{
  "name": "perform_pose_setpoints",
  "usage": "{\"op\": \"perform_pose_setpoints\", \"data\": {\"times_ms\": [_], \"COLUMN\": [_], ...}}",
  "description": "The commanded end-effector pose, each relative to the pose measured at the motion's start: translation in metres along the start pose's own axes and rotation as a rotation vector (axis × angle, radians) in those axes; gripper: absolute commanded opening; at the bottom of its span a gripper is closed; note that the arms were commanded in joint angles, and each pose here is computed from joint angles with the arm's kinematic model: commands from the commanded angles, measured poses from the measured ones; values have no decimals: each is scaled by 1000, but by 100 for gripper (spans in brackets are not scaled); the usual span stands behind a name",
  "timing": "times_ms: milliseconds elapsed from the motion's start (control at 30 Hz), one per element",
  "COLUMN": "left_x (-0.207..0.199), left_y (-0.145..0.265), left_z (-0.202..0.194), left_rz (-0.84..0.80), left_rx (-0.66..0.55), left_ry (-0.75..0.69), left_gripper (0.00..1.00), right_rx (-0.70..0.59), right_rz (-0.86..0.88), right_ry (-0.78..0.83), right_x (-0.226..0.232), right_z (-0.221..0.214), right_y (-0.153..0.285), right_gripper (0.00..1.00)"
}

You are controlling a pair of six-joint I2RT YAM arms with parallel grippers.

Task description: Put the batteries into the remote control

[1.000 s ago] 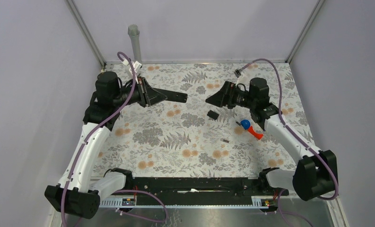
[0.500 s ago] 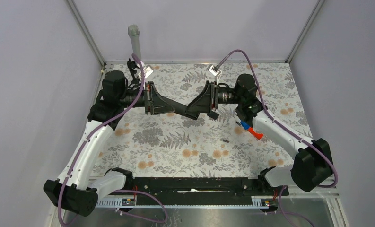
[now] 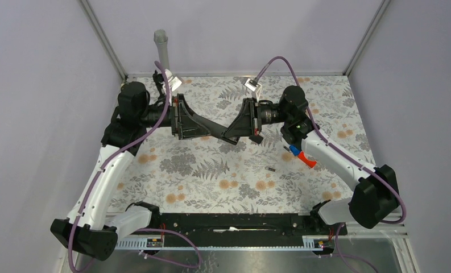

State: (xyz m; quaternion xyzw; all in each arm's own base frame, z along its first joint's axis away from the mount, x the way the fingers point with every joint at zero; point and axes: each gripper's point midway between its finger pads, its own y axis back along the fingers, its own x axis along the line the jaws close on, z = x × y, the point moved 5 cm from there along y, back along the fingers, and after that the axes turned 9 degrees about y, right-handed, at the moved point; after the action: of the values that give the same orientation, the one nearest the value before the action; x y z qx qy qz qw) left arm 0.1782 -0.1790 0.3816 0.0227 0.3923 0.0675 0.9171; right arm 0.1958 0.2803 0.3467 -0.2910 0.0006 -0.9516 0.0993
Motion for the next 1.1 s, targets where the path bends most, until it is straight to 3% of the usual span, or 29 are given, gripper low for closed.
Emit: {"op": "perform_pose_setpoints", "data": {"times_ms": [0, 100, 233, 333, 433, 600, 800, 1000, 1067], "left_x": [-20, -18, -14, -10, -5, -1, 0, 5, 5], "left_y": [5, 2, 2, 1, -2, -10, -23, -28, -28], "left_z": [22, 33, 56, 61, 66, 73, 78, 76, 76], "left_rz": [22, 13, -33, -82, -59, -37, -67, -53, -32], "left_rx": [-123, -261, -536, -664, -725, -716, -681, -656, -653], "left_ry": [-124, -72, 56, 126, 149, 152, 172, 179, 162], "left_gripper": [70, 84, 86, 84, 84, 77, 60, 10, 0], "right_rx": [-101, -227, -393, -456, -444, -428, -418, -407, -392], "right_rz": [-55, -132, -187, -226, -232, -215, -191, -171, -178], "right_ry": [77, 101, 97, 71, 32, -28, -86, -114, -116], "right_x": [6, 5, 3, -5, -12, -18, -23, -25, -26], "right_z": [23, 38, 54, 59, 61, 57, 55, 54, 52], "right_y": [-4, -3, 1, 2, -1, -6, -10, -12, -12], "right_gripper": [6, 6, 7, 8, 8, 8, 8, 9, 16]}}
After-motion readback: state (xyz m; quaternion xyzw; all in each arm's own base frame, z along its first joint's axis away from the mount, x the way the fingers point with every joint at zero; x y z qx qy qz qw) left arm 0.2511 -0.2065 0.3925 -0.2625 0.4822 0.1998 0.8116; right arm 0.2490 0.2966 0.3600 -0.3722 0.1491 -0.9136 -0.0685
